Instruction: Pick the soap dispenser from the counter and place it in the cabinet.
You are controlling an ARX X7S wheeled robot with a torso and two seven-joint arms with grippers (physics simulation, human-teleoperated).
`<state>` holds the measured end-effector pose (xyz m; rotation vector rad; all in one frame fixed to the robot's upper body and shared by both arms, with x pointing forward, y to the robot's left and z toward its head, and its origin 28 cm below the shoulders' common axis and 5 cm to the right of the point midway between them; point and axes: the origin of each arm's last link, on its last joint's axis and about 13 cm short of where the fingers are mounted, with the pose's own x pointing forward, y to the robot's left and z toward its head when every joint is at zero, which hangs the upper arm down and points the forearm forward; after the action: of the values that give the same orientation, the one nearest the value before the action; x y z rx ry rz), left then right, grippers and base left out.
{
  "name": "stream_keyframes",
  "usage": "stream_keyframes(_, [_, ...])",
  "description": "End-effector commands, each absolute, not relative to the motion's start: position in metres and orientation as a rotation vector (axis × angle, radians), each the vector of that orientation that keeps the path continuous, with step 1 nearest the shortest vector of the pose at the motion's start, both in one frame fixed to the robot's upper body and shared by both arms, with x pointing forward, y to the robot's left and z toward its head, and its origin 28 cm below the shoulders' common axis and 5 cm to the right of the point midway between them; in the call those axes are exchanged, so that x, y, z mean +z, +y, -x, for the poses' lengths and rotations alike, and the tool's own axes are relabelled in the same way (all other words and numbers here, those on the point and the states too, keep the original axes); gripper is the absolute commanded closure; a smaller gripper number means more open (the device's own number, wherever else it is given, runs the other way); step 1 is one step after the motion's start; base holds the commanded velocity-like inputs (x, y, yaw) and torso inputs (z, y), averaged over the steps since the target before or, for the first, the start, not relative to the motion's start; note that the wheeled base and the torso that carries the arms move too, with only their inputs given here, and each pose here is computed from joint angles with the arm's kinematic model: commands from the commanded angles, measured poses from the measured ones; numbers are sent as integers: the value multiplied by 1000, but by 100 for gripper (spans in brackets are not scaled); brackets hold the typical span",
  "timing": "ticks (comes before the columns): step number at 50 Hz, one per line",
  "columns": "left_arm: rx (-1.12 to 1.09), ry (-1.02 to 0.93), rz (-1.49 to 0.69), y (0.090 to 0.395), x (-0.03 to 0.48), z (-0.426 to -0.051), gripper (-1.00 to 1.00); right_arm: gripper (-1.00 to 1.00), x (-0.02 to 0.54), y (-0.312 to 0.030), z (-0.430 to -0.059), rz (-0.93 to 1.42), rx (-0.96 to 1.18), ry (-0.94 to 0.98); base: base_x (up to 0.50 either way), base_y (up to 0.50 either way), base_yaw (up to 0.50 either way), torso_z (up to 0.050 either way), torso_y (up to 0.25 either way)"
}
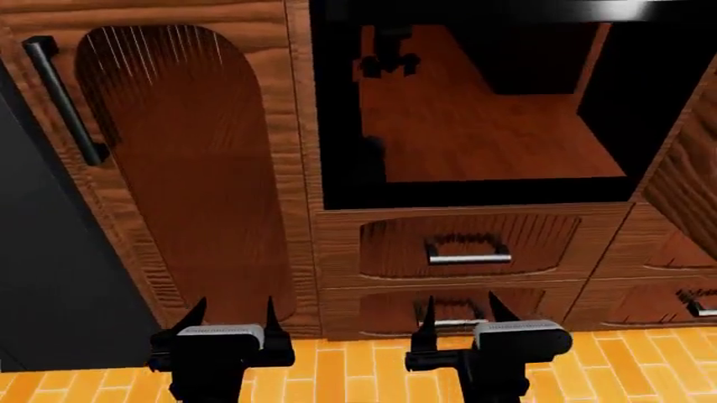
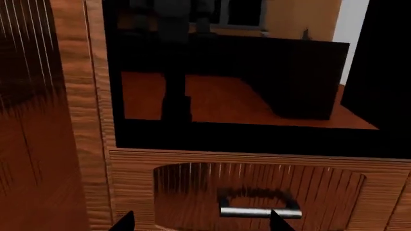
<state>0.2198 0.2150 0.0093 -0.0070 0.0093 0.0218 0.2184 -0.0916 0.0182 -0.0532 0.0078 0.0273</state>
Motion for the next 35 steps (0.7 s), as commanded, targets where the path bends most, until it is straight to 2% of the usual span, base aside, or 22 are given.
stream_keyframes(1, [21,7,8,214,10,-221,-100,-100,18,-94,-217,21,45,7,-39,2,-500,0,0])
stream_keyframes(8, [22,5,-28,215,17,-221,-100,-100,26,-100,-214,34,28,14,-37,3,-500,0,0])
stream_keyframes(11, [5,-13,-58,217,51,-221,-100,-100,58,-108,-209,76,28,6,-38,4,-500,0,0])
stream_keyframes(16, [27,-50,-62,228,129,-217,-100,-100,143,-117,-191,124,57,-34,-36,5,-500,0,0])
stream_keyframes(21, [61,-84,-34,243,184,-212,-100,-100,194,-123,-183,147,51,-70,-35,6,-500,0,0])
stream_keyframes(24, [51,-95,-33,251,208,-208,-100,-100,221,-134,-180,166,-82,-102,-36,7,-500,0,0])
stream_keyframes(28, [79,-108,-20,259,225,-203,-100,-100,246,-134,-173,187,-145,-121,-32,7,-500,0,0])
stream_keyframes(31, [73,-85,-24,264,232,-202,-100,-100,253,-130,-151,198,20,-72,-30,7,-500,0,0])
stream_keyframes(35, [64,-79,-66,269,236,-202,-100,-100,260,-133,-139,204,-8,-69,-27,7,-500,0,0])
